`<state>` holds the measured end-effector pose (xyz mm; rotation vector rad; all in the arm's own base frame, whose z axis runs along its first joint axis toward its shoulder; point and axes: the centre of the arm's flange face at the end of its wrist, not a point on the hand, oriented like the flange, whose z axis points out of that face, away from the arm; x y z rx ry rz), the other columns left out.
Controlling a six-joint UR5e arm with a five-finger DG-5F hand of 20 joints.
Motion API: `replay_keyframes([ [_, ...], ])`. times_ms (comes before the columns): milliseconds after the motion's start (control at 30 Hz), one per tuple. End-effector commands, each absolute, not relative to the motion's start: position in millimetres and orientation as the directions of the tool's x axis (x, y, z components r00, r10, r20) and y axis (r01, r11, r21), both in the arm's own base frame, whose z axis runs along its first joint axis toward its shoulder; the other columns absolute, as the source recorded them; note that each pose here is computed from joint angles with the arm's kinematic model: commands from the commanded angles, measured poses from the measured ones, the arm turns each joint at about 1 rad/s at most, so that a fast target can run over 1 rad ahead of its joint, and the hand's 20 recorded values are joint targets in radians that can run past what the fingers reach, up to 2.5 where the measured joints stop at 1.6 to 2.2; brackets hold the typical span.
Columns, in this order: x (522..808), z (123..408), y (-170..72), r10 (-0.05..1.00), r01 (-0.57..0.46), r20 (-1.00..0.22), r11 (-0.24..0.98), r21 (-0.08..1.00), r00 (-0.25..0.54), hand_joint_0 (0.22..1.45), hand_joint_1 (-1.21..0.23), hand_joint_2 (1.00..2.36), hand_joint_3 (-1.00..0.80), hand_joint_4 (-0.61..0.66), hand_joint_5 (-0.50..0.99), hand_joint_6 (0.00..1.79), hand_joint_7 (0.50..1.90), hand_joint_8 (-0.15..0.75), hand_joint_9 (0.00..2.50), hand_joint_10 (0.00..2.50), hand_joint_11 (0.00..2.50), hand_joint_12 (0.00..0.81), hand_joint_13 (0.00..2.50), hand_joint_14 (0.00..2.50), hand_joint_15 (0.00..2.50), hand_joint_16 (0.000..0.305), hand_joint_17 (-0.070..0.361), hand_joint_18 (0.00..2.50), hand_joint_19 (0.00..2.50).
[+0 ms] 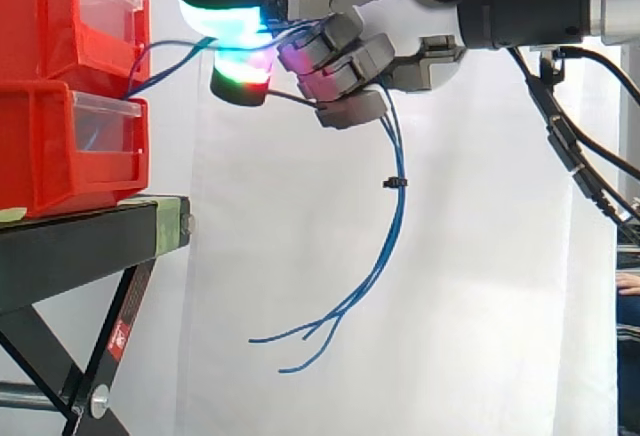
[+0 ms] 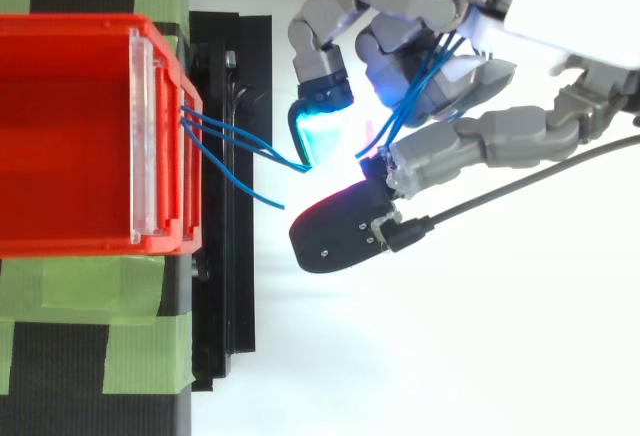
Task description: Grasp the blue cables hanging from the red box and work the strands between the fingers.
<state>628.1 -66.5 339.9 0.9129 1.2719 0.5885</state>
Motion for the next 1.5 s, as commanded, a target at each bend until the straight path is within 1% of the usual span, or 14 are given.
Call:
replay_keyframes([
  [0,628.8,341.4,-65.9,0.804,0.106,-0.547,0.538,0.836,0.236,1.19,-0.63,1.0,0.05,0.24,0.35,0.62,1.38,0.35,0.91,2.5,1.99,0.431,1.02,2.5,1.29,0.063,0.142,1.39,1.65],
  [133,628.5,340.7,-65.0,0.804,0.106,-0.547,0.538,0.836,0.234,1.21,-0.63,1.01,-0.07,0.25,0.6,0.0,1.58,0.35,0.91,2.5,1.99,0.431,1.02,2.5,1.29,0.063,0.142,1.39,1.65],
  [400,628.8,339.8,-64.9,0.804,0.108,-0.548,0.539,0.836,0.233,1.33,-0.67,1.01,0.02,0.14,0.73,0.0,1.66,0.35,0.91,2.5,1.99,0.431,1.02,2.5,1.29,0.063,0.142,1.39,1.65],
  [467,628.5,340.7,-65.0,0.804,0.106,-0.547,0.538,0.836,0.234,1.29,-0.72,1.01,-0.01,0.11,0.54,0.43,1.5,0.35,0.91,2.5,1.99,0.431,1.02,2.5,1.29,0.063,0.142,1.39,1.65],
  [500,628.5,340.7,-65.0,0.804,0.106,-0.547,0.538,0.836,0.234,1.22,-0.76,1.01,-0.02,0.13,0.31,0.85,1.35,0.35,0.91,2.5,1.99,0.431,1.02,2.5,1.29,0.063,0.142,1.39,1.65],
  [567,629.1,340.5,-64.9,0.804,0.106,-0.547,0.538,0.836,0.234,1.14,-0.8,1.01,0.03,0.18,0.14,1.07,1.28,0.35,0.91,2.5,1.99,0.431,1.02,2.5,1.29,0.063,0.142,1.39,1.65],
  [600,628.5,340.7,-65.0,0.804,0.106,-0.547,0.538,0.836,0.234,0.95,-0.82,1.23,-0.07,0.24,0.01,1.32,1.18,0.35,0.91,2.5,1.99,0.431,1.02,2.5,1.29,0.063,0.142,1.39,1.65],
  [700,628.4,340.6,-65.0,0.804,0.107,-0.546,0.537,0.837,0.233,0.76,-0.76,1.24,-0.18,0.27,-0.07,1.49,1.16,0.35,0.91,2.5,1.99,0.431,1.02,2.5,1.29,0.063,0.142,1.39,1.65],
  [767,628.5,340.7,-65.0,0.805,0.106,-0.546,0.537,0.837,0.234,0.77,-0.72,1.04,-0.3,0.25,0.01,1.49,1.18,0.35,0.91,2.5,1.99,0.431,1.02,2.5,1.29,0.063,0.142,1.39,1.65],
  [867,629.1,340.5,-64.9,0.804,0.106,-0.547,0.538,0.836,0.234,0.79,-0.71,1.0,-0.31,0.19,0.14,1.33,1.25,0.35,0.91,2.5,1.99,0.431,1.02,2.5,1.29,0.063,0.142,1.39,1.65],
  [967,628.9,341.4,-64.9,0.804,0.105,-0.547,0.538,0.836,0.235,0.8,-0.68,1.24,-0.23,0.24,0.46,0.26,1.49,0.35,0.91,2.5,1.99,0.431,1.02,2.5,1.29,0.063,0.142,1.39,1.65],
  [1000,628.5,340.7,-65.0,0.804,0.106,-0.547,0.538,0.836,0.234,1.04,-0.61,1.0,0.03,0.25,0.54,0.01,1.48,0.35,0.91,2.5,1.99,0.431,1.02,2.5,1.29,0.063,0.142,1.39,1.65],
  [1233,628.9,341.4,-64.9,0.804,0.105,-0.547,0.538,0.836,0.235,1.35,-0.68,1.01,0.03,0.3,0.71,0.02,1.12,0.35,0.91,2.5,1.99,0.431,1.02,2.5,1.29,0.063,0.142,1.39,1.65],
  [1467,628.6,340.7,-64.8,0.804,0.105,-0.547,0.538,0.836,0.232,1.33,-0.73,1.01,0.04,0.14,0.7,0.02,1.35,0.35,0.91,2.5,1.99,0.431,1.02,2.5,1.29,0.063,0.142,1.39,1.65],
])
